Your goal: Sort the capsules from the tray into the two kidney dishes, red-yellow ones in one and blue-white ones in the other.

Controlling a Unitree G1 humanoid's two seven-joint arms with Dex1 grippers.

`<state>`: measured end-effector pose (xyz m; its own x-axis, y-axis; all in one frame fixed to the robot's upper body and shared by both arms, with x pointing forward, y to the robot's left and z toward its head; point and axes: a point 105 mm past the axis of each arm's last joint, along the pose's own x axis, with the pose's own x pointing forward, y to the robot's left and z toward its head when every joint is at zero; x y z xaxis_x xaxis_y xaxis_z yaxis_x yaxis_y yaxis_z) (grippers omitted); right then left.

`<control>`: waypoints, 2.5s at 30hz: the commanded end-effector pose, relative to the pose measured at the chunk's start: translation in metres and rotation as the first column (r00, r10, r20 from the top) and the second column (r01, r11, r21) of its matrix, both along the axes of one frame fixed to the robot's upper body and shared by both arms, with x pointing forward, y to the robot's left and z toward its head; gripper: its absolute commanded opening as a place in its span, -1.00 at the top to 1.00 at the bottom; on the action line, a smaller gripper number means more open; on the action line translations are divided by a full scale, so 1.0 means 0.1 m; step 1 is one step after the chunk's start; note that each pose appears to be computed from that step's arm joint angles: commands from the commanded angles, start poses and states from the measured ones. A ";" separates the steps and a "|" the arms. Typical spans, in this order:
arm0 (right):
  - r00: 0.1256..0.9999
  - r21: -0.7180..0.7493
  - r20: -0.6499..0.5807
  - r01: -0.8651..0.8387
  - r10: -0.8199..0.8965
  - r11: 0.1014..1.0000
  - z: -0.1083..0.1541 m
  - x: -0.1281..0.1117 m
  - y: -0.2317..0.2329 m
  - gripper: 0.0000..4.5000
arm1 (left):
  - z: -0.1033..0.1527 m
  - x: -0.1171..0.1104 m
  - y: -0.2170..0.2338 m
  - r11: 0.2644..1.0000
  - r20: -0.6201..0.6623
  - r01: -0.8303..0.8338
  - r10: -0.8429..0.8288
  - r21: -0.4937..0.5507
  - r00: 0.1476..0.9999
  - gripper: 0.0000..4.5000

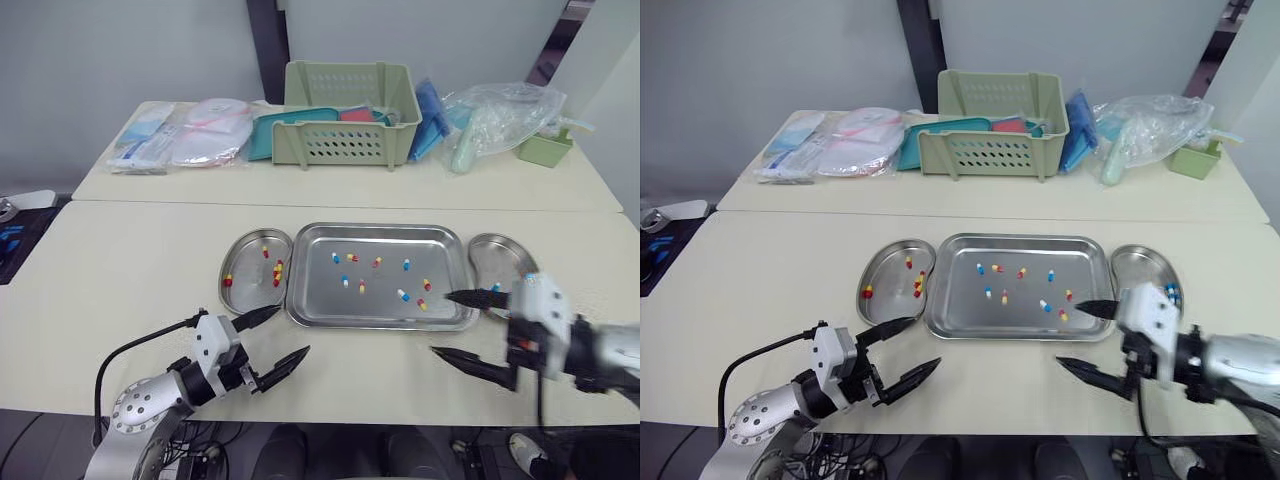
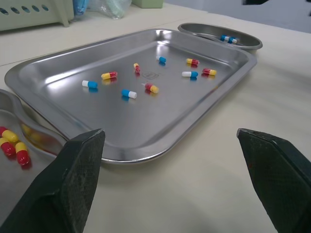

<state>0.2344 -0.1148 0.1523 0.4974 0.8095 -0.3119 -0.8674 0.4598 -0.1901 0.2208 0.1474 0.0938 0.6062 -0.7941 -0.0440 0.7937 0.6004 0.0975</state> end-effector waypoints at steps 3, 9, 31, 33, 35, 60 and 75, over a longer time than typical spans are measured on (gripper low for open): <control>0.999 -0.046 0.019 0.045 -0.044 0.998 -0.16 0.23 0.30 -0.83 | 0.08 0.01 -0.03 1.000 0.042 -0.001 0.001 -0.001 0.999 -1.00; 0.997 -0.050 0.037 0.066 -0.064 0.997 -0.20 0.44 0.64 -0.32 | 0.08 0.01 -0.05 1.000 0.044 -0.006 0.006 -0.002 0.999 -1.00; 0.985 -0.167 -0.020 0.165 -0.171 0.972 -0.43 0.92 0.99 -0.32 | 0.10 0.02 -0.09 1.000 0.046 -0.010 0.010 -0.003 0.999 -1.00; 0.985 -0.175 -0.025 0.165 -0.172 0.971 -0.46 0.94 1.00 -0.32 | 0.09 0.02 -0.09 1.000 0.045 -0.009 0.010 -0.003 0.999 -1.00; 0.986 -0.187 -0.028 0.156 -0.164 0.970 -0.48 0.94 1.01 -0.32 | 0.09 0.01 -0.10 1.000 0.044 -0.010 0.010 -0.003 0.999 -1.00; 0.994 -0.064 -0.020 0.104 -0.106 0.992 -0.03 0.66 0.73 0.99 | 0.09 -0.10 -0.15 0.987 0.037 0.158 -0.159 0.029 0.987 -1.00; 0.866 -0.114 -0.108 0.476 -0.487 0.872 -0.01 0.37 -1.02 0.99 | 0.18 -0.11 -0.31 0.964 0.145 0.264 -0.257 -0.036 0.956 -1.00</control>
